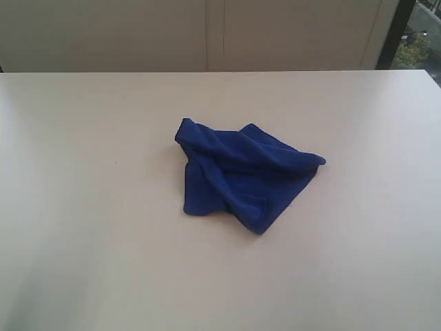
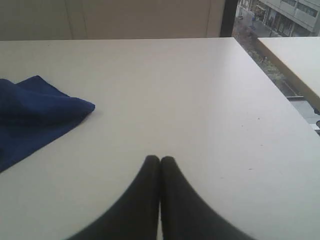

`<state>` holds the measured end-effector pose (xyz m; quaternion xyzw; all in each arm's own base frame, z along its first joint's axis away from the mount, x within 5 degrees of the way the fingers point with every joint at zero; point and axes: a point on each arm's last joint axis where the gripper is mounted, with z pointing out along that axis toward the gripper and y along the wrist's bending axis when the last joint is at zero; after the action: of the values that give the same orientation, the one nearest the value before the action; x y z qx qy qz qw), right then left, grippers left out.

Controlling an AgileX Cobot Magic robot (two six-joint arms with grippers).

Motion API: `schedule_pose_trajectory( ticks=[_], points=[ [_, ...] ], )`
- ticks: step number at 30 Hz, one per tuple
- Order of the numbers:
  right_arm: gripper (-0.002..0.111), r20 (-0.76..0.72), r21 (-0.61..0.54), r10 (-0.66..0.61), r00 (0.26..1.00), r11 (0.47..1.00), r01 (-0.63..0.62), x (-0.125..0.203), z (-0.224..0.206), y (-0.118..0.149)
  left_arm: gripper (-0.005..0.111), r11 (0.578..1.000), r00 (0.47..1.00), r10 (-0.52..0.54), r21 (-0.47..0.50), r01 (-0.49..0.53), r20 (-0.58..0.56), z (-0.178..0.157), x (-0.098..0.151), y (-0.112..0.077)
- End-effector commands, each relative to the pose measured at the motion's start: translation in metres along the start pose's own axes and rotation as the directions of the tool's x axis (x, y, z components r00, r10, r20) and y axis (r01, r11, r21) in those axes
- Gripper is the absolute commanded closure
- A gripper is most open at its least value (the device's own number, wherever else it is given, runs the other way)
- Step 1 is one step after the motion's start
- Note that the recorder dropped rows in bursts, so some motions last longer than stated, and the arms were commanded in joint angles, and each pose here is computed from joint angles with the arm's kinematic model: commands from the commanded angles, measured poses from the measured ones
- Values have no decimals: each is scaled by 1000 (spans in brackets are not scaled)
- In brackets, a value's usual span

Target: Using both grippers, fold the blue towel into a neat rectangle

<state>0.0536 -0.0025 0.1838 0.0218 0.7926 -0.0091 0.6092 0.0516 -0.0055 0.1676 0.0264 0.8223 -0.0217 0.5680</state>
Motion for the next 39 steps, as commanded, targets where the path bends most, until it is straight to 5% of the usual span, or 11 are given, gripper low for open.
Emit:
schedule_pose_trajectory(
  ticks=[1,7,12,18,22,32,39],
  points=[
    [108,5,-4,-11,1000,1000,11,1,0,0,107,1000,1000,-5,-2,5,3,0,1,0],
    [108,13,-4,-11,1000,1000,11,1,0,0,107,1000,1000,-5,-2,5,3,0,1,0],
    [108,202,-7,-19,979,1000,21,-16,-2,1,107,1000,1000,-5,-2,5,3,0,1,0],
    [108,544,-16,-8,839,1000,20,-48,-14,2,107,1000,1000,-5,-2,5,3,0,1,0],
    [108,645,-18,-5,764,1000,22,-57,-21,2,107,1000,1000,-5,-2,5,3,0,1,0],
    [108,673,-24,5,740,1000,15,-59,-23,2,107,1000,1000,-5,-2,5,3,0,1,0],
    [108,582,-23,6,813,1000,9,-56,-19,2,107,1000,1000,-5,-2,5,3,0,1,0]
  ],
)
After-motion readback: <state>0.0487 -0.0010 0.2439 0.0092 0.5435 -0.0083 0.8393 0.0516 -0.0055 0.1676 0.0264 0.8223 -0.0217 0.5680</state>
